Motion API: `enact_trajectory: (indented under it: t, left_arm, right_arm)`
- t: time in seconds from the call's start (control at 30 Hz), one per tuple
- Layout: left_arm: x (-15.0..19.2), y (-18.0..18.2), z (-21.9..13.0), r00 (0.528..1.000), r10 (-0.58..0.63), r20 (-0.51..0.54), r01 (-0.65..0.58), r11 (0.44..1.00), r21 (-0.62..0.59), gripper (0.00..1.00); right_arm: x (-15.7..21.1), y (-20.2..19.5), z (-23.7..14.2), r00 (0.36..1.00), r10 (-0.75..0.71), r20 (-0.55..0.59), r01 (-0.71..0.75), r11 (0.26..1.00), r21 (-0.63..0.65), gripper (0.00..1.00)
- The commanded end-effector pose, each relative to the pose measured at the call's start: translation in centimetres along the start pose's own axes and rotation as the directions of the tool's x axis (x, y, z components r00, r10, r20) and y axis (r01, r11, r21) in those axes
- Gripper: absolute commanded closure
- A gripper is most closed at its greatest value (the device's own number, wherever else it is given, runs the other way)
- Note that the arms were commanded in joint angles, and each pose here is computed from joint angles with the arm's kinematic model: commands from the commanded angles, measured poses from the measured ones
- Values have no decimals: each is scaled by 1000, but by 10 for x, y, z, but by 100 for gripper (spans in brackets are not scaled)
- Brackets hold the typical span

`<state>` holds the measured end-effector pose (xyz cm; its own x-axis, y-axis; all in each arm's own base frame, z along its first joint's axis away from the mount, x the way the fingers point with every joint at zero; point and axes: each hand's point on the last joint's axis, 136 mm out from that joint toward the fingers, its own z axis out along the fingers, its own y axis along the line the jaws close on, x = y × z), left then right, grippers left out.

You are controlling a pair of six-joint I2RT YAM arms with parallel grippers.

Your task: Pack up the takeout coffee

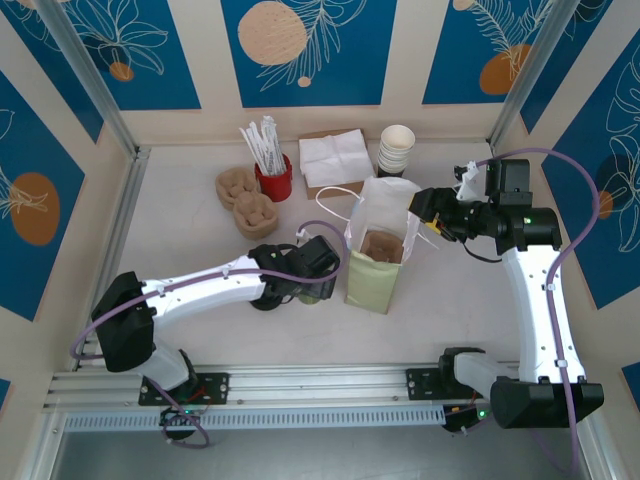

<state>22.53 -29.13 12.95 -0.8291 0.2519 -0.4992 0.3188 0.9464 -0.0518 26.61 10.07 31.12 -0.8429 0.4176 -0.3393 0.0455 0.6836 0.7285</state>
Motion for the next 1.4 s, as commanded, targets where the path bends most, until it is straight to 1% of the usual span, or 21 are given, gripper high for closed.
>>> enact_trajectory:
  t: [0.0,0.23,0.37,0.63,0.8,1.03,1.17,1.37]
  left_arm:
    - [14,7,9,997,43,-57,-47,998,-52,15]
    - [14,9,12,998,35,-59,-40,996,-74,18]
    - [17,8,17,997,35,-67,-40,996,-74,22]
    - [22,8,21,996,40,-76,-46,996,-72,27]
    - [21,8,21,996,41,-75,-46,997,-69,27]
    - [7,8,-2,999,34,-14,-34,999,-31,27]
    - [-2,12,-23,999,35,23,-34,999,-24,27]
    - [-13,19,-55,997,47,61,-46,999,-17,26]
  right_arm:
    - [7,8,-5,999,-30,-16,30,999,-30,44]
    - [8,8,-4,999,-31,-19,30,999,-31,43]
    - [9,6,-3,999,-29,-25,28,999,-30,43]
    - [11,6,-3,999,-29,-27,28,999,-29,43]
    - [11,7,-6,999,-33,-19,32,999,-27,44]
    - [0,7,-18,998,-38,50,38,999,-8,44]
    - [-9,10,-25,995,-40,92,40,999,2,43]
    - [-21,11,-28,992,-41,116,41,999,6,43]
